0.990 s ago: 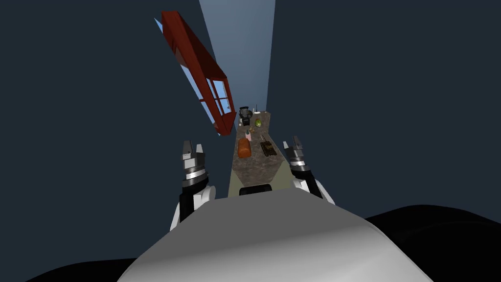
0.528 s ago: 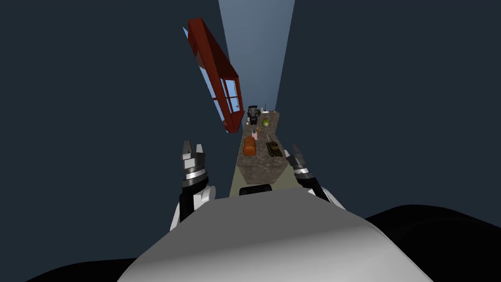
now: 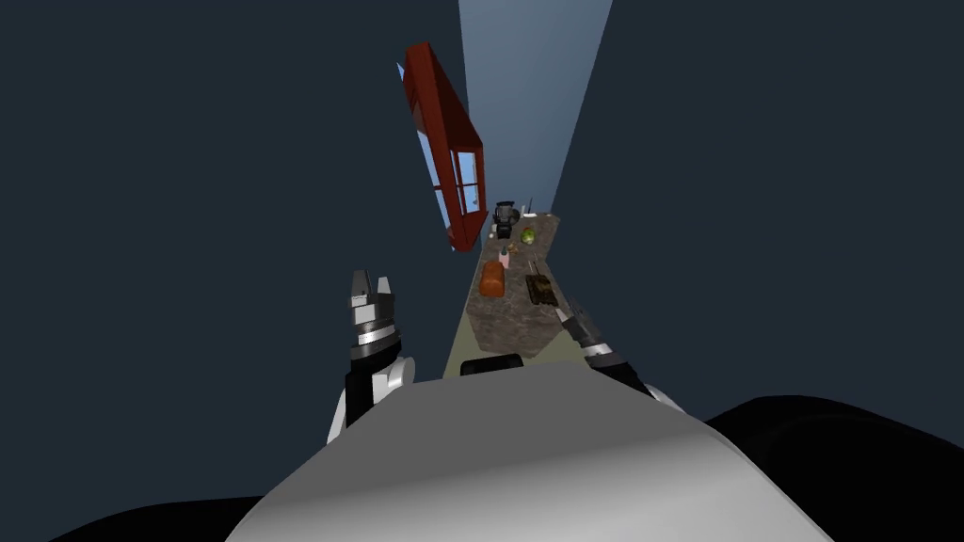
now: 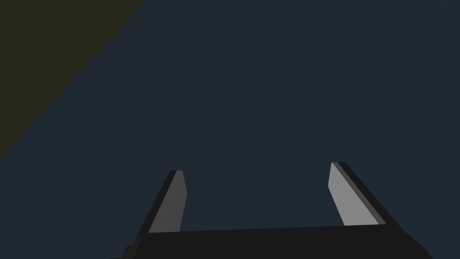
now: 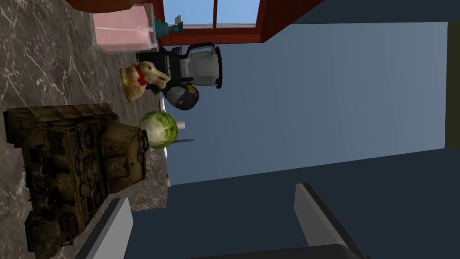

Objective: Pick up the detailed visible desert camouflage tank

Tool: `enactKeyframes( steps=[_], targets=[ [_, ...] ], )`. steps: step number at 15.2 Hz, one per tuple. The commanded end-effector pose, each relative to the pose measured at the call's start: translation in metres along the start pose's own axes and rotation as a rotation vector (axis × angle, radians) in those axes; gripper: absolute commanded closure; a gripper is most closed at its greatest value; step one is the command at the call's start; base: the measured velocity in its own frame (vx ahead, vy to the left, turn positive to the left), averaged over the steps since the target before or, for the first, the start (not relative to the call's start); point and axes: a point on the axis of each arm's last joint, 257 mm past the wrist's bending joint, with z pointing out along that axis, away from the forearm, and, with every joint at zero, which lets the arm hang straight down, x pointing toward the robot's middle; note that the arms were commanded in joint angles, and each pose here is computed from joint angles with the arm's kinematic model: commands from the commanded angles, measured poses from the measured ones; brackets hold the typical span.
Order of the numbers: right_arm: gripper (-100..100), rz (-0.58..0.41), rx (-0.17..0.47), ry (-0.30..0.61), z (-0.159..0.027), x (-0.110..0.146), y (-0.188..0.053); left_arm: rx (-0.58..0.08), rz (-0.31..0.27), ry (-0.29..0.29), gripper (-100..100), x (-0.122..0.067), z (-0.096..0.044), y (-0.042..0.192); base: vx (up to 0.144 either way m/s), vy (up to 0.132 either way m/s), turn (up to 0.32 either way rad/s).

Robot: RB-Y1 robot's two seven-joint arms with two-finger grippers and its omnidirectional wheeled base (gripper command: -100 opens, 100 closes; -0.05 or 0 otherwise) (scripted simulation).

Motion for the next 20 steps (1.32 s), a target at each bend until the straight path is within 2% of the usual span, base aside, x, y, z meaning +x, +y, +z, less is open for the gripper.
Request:
enactKeyframes(
  steps=[1,2,3,5,6,8,9,10,11,12,13,14,15,16,17,18,19,20],
  targets=[
    [-100,0.012,0.086,-0.003,-0.024,-0.013,-0.025,0.000,0.000,0.000,0,0.000,0.000,0.000,-0.032,-0.010,0.346],
    [-100,0.001,0.103,0.009,-0.029,-0.014,-0.027,0.000,0.000,0.000,0,0.000,0.000,0.000,-0.030,-0.010,0.293],
    [-100,0.016,0.156,-0.004,-0.046,-0.025,-0.043,0.000,0.000,0.000,0,0.000,0.000,0.000,-0.030,-0.006,0.410],
    [-100,0.003,0.179,0.009,-0.053,-0.026,-0.046,0.000,0.000,0.000,0,0.000,0.000,0.000,-0.032,-0.013,0.218],
    [-100,0.012,0.244,0.001,-0.075,-0.038,-0.061,0.000,0.000,0.000,0,0.000,0.000,0.000,-0.027,-0.005,0.286],
    [-100,0.006,0.257,0.008,-0.079,-0.039,-0.063,0.000,0.000,0.000,0,0.000,0.000,0.000,-0.030,-0.012,0.204],
    [-100,0.014,0.318,0.000,-0.101,-0.051,-0.075,0.000,0.000,0.000,0,0.000,0.000,0.000,-0.037,-0.011,0.265],
    [-100,0.008,0.337,0.004,-0.107,-0.052,-0.077,0.000,0.000,0.000,0,0.000,0.000,0.000,-0.042,-0.014,0.316],
    [-100,0.020,0.388,-0.010,-0.127,-0.065,-0.087,0.000,0.000,0.000,0,0.000,0.000,0.000,-0.045,-0.017,0.345],
    [-100,0.010,0.417,0.000,-0.136,-0.066,-0.089,0.000,0.000,0.000,0,0.000,0.000,0.000,-0.041,-0.015,0.336],
    [-100,0.010,0.417,0.000,-0.136,-0.066,-0.089,0.000,0.000,0.000,0,0.000,0.000,0.000,-0.022,-0.009,0.191],
    [-100,0.018,0.475,-0.012,-0.160,-0.080,-0.097,0.000,0.000,0.000,0,0.000,0.000,0.000,-0.025,-0.006,0.244],
    [-100,0.012,0.497,-0.007,-0.167,-0.081,-0.098,0.000,0.000,0.000,0,0.000,0.000,0.000,-0.032,-0.009,0.322],
    [-100,0.026,0.541,-0.025,-0.187,-0.092,-0.103,0.000,0.000,0.000,0,0.000,0.000,0.000,-0.033,-0.009,0.370],
    [-100,0.016,0.575,-0.019,-0.199,-0.095,-0.105,0.000,0.000,0.000,0,0.000,0.000,0.000,-0.026,-0.012,0.295],
    [-100,0.013,0.577,-0.014,-0.198,-0.095,-0.105,0.000,0.000,0.000,0,0.000,0.000,0.000,-0.018,-0.014,0.160],
    [-100,0.024,0.635,-0.031,-0.224,-0.106,-0.107,0.000,0.000,0.000,0,0.000,0.000,0.000,-0.021,-0.009,0.287],
    [-100,0.016,0.655,-0.029,-0.230,-0.110,-0.108,0.000,0.000,0.000,0,0.000,0.000,0.000,-0.020,-0.009,0.409]
  ],
)
